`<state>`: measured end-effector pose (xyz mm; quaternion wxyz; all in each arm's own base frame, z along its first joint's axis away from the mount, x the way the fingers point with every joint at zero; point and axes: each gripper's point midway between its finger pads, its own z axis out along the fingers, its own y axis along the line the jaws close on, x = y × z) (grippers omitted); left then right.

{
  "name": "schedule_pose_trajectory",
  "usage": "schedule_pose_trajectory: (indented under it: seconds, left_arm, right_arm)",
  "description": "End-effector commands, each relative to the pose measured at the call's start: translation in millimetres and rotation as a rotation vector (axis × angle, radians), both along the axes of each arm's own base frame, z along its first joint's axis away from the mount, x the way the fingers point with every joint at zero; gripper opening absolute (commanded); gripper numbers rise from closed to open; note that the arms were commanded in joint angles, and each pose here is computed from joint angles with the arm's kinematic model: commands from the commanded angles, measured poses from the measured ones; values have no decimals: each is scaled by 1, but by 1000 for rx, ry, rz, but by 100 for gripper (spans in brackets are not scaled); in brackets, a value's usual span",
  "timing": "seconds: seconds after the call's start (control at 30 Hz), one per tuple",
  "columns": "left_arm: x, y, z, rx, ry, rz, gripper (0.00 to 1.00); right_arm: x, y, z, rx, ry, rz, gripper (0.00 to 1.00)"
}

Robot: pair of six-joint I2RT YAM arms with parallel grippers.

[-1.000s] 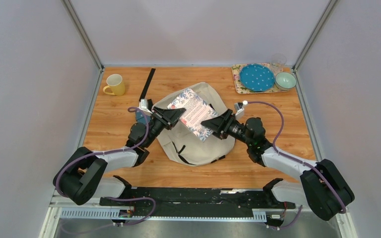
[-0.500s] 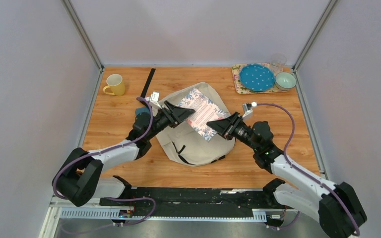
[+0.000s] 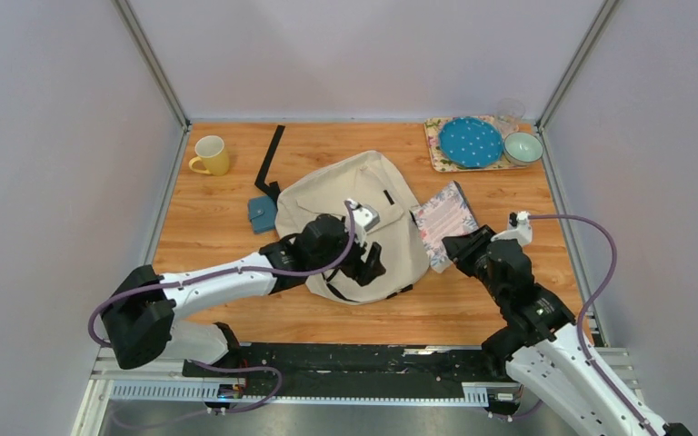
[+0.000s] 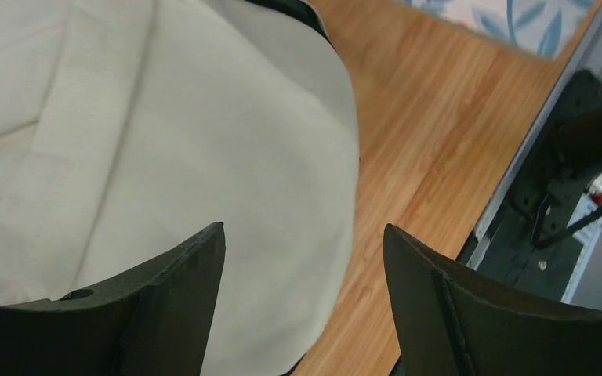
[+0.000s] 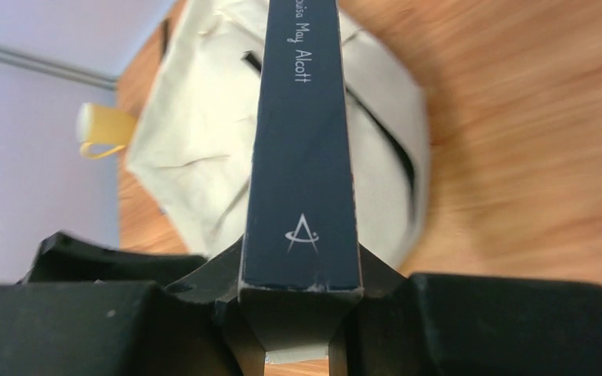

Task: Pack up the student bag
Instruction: Pick up the book from the center of the board, then place the book in the student bag.

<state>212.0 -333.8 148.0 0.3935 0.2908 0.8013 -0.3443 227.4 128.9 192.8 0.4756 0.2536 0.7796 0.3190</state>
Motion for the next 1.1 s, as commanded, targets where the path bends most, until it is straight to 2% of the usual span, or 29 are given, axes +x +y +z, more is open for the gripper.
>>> schedule_pose_trajectory:
  seconds: [0.0, 0.17, 0.57, 0.87, 1.0, 1.07]
  left_arm:
    - [-15, -8, -16, 195, -186, -168, 80]
    - [-34, -34, -22, 213, -208, -314, 80]
    - [-48, -71, -52, 337, -214, -426, 80]
    - [-18, -65, -75, 499, -225, -270, 77]
    - [-16, -64, -79, 517, -223, -265, 68]
    - [-15, -64, -80, 521, -221, -261, 57]
  right_arm:
    - [-4, -51, 50, -131, -108, -175, 0]
    - [-15, -71, 73, -156, -172, -224, 0]
    - [-30, -76, 67, -85, -174, -222, 0]
    - [-32, -76, 64, -77, -167, -224, 0]
    - [-33, -77, 61, -73, -166, -227, 0]
    - [-33, -77, 60, -73, -162, -229, 0]
